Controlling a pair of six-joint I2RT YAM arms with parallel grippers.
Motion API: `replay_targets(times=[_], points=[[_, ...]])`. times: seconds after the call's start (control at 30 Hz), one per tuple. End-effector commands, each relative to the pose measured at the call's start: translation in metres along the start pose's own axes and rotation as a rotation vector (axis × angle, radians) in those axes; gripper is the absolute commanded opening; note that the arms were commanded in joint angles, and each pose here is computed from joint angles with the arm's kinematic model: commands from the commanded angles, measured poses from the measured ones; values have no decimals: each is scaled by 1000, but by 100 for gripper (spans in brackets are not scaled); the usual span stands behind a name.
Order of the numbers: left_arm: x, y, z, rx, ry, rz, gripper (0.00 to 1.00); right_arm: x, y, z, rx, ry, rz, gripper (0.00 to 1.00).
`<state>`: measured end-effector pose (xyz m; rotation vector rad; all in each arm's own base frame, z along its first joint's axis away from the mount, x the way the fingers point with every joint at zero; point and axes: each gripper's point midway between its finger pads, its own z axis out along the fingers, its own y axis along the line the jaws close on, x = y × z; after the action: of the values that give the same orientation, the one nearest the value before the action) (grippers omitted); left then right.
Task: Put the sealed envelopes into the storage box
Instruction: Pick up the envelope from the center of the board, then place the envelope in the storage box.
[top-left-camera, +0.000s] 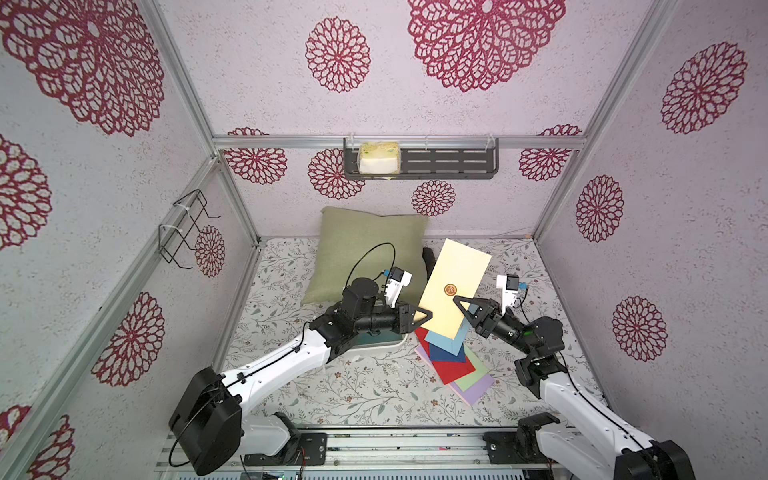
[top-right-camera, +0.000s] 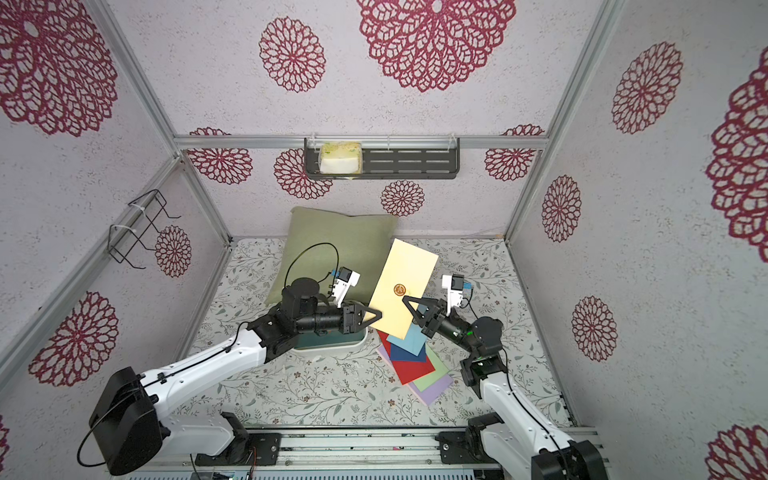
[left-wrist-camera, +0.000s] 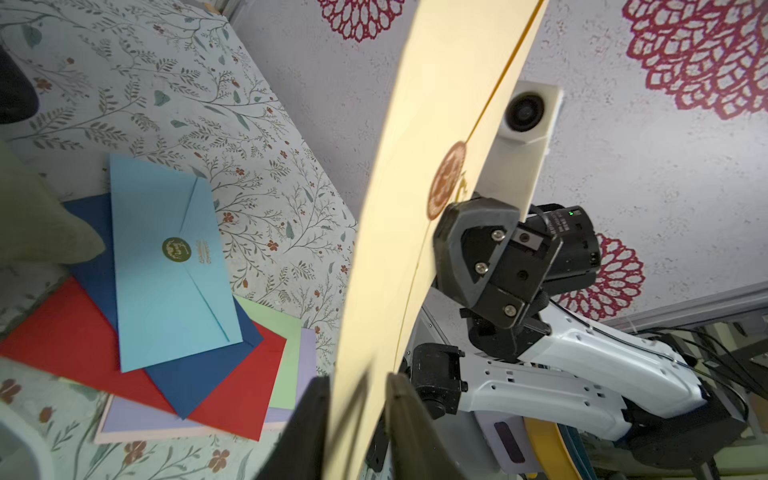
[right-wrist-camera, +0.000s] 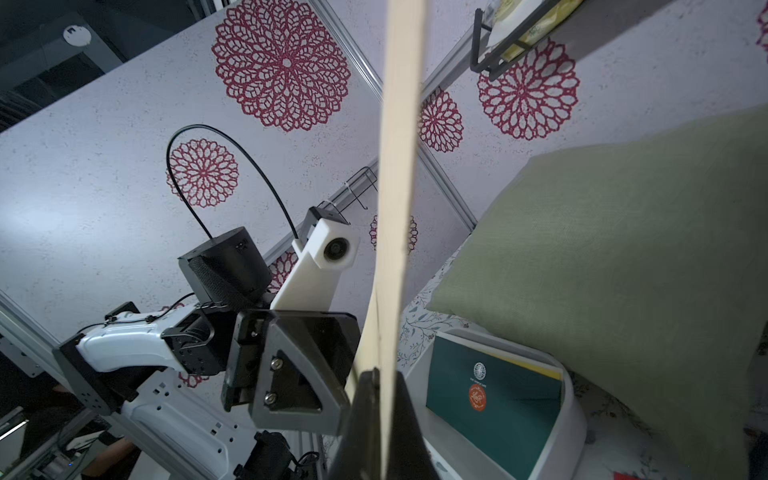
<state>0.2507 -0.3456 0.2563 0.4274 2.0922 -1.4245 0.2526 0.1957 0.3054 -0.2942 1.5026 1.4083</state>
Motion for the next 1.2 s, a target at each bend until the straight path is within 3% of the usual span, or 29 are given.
replay_targets(times=[0.0,0.07,0.2,0.3,0.43,0.67,1.0,1.17], points=[[-10,50,-30,-286,-144,-34,68,-10,8,10,17,57,-178,0],[-10,91,-65,-512,-222,-68,77,-5,4,19,45,126,-244,0],[2,157,-145,-863,-311,-198,78,13,-10,48,96,307,-338,0],[14,182,-196,-995,-372,-298,78,36,-19,73,116,468,-462,0],[22,183,-241,-1054,-476,-325,79,57,-35,102,109,618,-633,0],[29,170,-285,-1117,-585,-301,85,121,-24,129,-132,947,-940,0],[40,175,-289,-1144,-571,-322,85,178,-47,140,-178,1320,-1017,0],[40,176,-283,-1121,-552,-317,85,190,-52,144,-198,1366,-1024,0]])
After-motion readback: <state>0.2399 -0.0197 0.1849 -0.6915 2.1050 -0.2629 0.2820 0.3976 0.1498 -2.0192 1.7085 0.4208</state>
